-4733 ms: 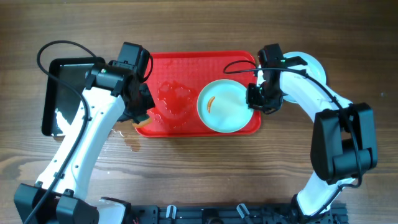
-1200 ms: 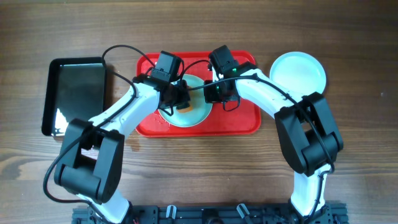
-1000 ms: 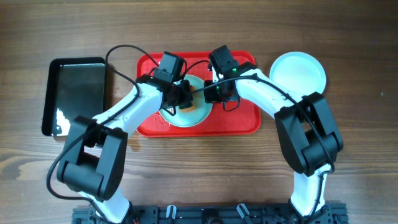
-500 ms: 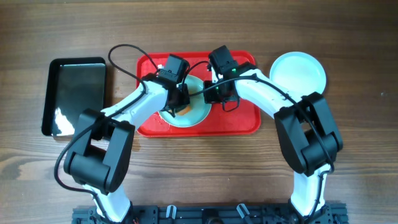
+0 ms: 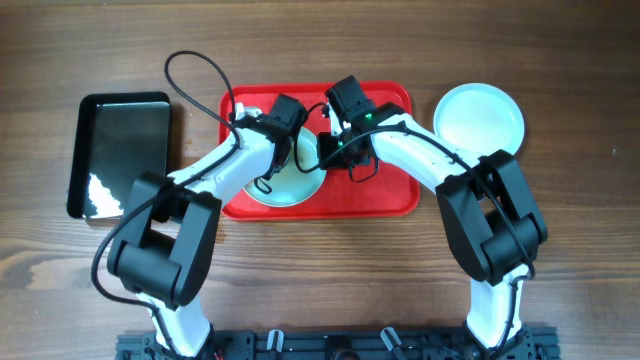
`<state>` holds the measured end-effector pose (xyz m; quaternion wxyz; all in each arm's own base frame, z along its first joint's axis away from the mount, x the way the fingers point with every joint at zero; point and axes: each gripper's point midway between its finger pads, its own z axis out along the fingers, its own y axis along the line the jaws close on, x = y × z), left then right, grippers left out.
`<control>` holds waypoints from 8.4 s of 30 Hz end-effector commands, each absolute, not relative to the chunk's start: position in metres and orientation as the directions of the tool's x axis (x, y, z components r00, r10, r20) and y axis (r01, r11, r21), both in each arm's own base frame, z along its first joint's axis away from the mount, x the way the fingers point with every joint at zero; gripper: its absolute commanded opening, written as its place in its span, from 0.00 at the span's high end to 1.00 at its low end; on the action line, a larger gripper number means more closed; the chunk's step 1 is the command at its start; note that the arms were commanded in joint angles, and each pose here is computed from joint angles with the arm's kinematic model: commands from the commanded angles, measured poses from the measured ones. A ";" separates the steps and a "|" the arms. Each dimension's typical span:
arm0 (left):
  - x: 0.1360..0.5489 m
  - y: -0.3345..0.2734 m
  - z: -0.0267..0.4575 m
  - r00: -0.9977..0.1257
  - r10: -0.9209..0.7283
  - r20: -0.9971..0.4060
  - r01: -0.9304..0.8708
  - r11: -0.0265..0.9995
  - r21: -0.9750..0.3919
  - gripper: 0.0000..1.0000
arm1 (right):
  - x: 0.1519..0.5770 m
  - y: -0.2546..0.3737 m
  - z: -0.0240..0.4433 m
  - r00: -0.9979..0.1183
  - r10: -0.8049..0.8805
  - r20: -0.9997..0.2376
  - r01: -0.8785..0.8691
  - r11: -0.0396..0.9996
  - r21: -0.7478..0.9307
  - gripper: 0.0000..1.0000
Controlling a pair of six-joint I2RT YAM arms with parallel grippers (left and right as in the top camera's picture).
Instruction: Clean dirty plates on tray and stack at the side
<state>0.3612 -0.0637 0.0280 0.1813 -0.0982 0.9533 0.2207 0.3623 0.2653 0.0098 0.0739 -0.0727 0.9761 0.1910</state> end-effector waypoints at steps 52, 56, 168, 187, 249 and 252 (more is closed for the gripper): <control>0.375 -0.031 0.150 -0.755 -0.242 -0.610 -0.437 0.879 0.192 0.96 | 0.378 0.238 0.009 -0.981 -0.072 -0.179 -0.119 0.956 0.268 0.96; 0.352 -0.045 0.156 -0.803 -0.269 -0.531 -0.380 0.919 0.108 0.96 | 0.388 0.234 0.052 -0.976 -0.069 -0.205 -0.121 0.961 0.250 0.96; 0.326 0.002 0.151 -0.782 -0.412 -0.467 -0.469 0.883 0.006 0.96 | 0.351 0.129 0.109 -0.999 0.024 0.021 0.032 0.855 0.518 0.16; 0.379 0.123 0.069 -0.667 -0.584 -0.463 -0.644 0.764 -0.037 0.96 | 0.303 0.271 0.105 -0.981 -0.191 -0.038 -0.186 0.863 0.470 0.00; 0.342 0.120 -0.015 -0.709 -0.681 -0.181 -0.678 0.730 -0.089 0.41 | 0.298 0.288 0.107 -0.972 -0.224 -0.073 -0.231 0.848 0.476 0.00; 0.342 0.120 -0.018 -0.710 -0.682 -0.176 -0.679 0.729 -0.086 0.67 | 0.299 0.288 0.107 -0.975 -0.213 -0.068 -0.219 0.851 0.477 0.00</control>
